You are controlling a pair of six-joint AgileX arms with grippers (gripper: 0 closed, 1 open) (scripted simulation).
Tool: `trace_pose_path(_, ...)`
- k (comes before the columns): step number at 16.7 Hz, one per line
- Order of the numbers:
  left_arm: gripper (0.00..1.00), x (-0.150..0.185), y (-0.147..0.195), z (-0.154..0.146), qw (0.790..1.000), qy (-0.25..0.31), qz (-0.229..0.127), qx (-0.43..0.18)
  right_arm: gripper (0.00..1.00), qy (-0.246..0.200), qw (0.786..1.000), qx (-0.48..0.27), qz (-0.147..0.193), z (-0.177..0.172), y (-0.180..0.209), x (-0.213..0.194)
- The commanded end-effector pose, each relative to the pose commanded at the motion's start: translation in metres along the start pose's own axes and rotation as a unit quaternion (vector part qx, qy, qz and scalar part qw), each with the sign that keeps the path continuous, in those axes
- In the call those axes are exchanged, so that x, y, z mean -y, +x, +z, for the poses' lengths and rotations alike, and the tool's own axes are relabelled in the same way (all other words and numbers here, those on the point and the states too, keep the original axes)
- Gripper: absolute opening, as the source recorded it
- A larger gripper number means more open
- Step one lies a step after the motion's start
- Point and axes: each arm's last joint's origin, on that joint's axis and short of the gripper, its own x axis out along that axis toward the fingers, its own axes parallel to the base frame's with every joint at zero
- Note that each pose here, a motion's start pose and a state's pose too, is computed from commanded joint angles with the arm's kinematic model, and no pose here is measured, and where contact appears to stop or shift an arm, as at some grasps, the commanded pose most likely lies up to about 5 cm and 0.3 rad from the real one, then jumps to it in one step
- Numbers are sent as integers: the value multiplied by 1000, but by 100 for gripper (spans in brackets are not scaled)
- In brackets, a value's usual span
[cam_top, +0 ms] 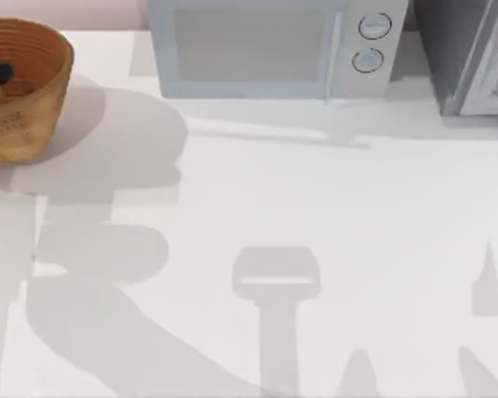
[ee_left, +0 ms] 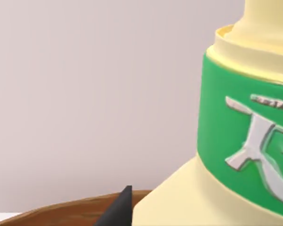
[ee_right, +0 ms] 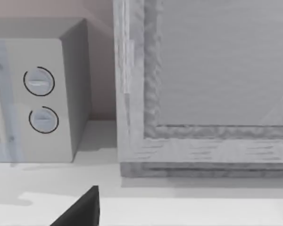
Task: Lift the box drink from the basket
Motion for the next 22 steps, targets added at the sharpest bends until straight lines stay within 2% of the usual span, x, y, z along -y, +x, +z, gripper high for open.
trace_pose_path(6,0,-3,2,24,1000,4,3,10,100,0,1000,0,0,0,0,0)
trace_pose_path(17,0,-2,0,148,1000,3,3,10,100,0,1000,0,0,0,0,0)
trace_pose_path(22,0,-1,-2,158,1000,4,3,10,100,0,1000,0,0,0,0,0)
